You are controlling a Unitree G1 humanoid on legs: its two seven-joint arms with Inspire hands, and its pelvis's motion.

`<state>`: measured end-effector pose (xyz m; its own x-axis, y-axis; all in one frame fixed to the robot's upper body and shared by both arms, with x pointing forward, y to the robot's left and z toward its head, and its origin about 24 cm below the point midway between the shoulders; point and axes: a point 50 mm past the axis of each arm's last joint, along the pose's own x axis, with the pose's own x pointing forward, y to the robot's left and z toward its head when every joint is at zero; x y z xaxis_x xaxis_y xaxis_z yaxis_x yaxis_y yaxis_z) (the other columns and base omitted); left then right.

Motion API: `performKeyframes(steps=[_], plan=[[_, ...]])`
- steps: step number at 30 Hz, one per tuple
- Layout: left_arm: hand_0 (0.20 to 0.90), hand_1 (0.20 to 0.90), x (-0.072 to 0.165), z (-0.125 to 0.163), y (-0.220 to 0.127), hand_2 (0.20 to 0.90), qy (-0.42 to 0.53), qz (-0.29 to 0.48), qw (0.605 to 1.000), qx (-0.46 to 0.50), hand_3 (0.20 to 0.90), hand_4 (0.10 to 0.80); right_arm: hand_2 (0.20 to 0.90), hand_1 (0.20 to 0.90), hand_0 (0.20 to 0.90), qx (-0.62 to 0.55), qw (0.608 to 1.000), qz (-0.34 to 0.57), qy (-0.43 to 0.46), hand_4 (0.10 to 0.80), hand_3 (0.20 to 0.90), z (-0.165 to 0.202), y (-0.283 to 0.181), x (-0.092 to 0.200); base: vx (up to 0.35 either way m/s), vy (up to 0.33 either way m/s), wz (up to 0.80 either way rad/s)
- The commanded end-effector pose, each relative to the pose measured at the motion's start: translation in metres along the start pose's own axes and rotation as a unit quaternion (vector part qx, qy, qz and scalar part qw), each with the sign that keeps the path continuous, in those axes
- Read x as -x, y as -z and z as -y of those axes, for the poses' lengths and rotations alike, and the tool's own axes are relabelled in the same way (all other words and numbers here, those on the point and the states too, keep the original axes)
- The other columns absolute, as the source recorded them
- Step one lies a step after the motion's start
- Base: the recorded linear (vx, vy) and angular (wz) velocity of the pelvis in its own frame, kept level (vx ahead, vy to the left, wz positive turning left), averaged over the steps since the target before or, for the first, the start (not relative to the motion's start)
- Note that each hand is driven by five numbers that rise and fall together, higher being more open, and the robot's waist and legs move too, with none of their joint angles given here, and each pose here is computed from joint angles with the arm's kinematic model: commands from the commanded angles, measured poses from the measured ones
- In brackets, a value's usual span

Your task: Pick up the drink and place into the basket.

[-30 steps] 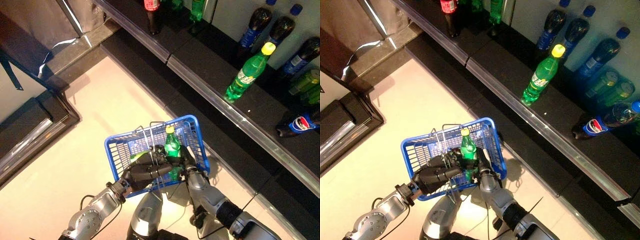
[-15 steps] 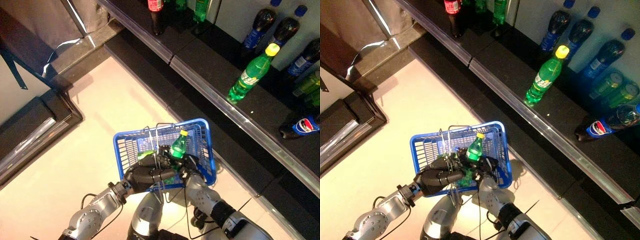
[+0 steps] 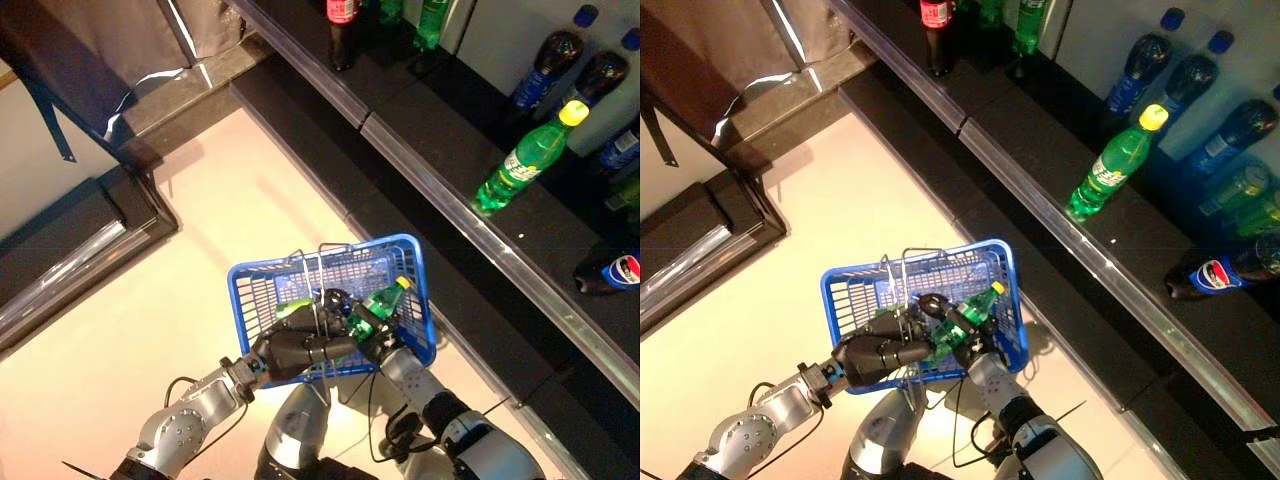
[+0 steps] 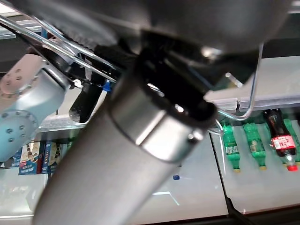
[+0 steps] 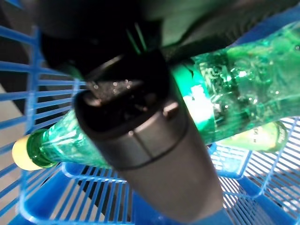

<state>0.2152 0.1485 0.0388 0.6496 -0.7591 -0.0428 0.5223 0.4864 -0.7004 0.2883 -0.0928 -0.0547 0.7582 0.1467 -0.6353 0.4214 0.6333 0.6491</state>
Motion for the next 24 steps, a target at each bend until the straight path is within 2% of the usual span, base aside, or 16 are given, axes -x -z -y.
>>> performKeyframes(steps=[1,11,14,15,16,24], plan=[[0.3,0.3,-0.013,0.137,-0.041,0.3,0.459,0.108,0.88,-0.051,0.2,0.1,0.3,0.3,0.3,-0.031,0.995,-0.016,-0.09,0.1,0.2,-0.042,0.008,-0.001,0.012,-0.001,0.04],[0.3,0.3,-0.016,0.152,-0.046,0.3,0.499,0.095,0.86,-0.054,0.2,0.1,0.302,0.302,0.302,0.004,0.999,-0.023,-0.045,0.103,0.203,-0.029,-0.009,-0.007,0.005,0.001,0.01],[0.3,0.3,-0.018,0.154,-0.048,0.3,0.498,0.096,0.86,-0.052,0.2,0.1,0.495,0.495,0.495,0.015,0.999,-0.02,-0.021,0.328,0.428,-0.023,-0.017,-0.009,0.0,0.0,0.0],[0.3,0.3,-0.019,0.154,-0.048,0.3,0.496,0.096,0.861,-0.051,0.2,0.1,0.655,0.655,0.655,0.016,1.0,-0.019,-0.014,0.515,0.615,-0.022,-0.018,-0.01,0.0,0.0,0.0],[0.3,0.3,-0.019,0.155,-0.049,0.3,0.495,0.096,0.862,-0.051,0.2,0.1,0.9,0.9,0.9,0.019,1.0,-0.016,-0.007,0.8,0.9,-0.021,-0.02,-0.01,0.0,0.0,0.0],[0.3,0.3,-0.022,0.156,-0.054,0.3,0.488,0.109,0.863,-0.064,0.2,0.1,0.9,0.9,0.9,0.038,0.999,0.016,-0.017,0.8,0.9,-0.031,-0.033,-0.011,0.0,0.0,0.0]])
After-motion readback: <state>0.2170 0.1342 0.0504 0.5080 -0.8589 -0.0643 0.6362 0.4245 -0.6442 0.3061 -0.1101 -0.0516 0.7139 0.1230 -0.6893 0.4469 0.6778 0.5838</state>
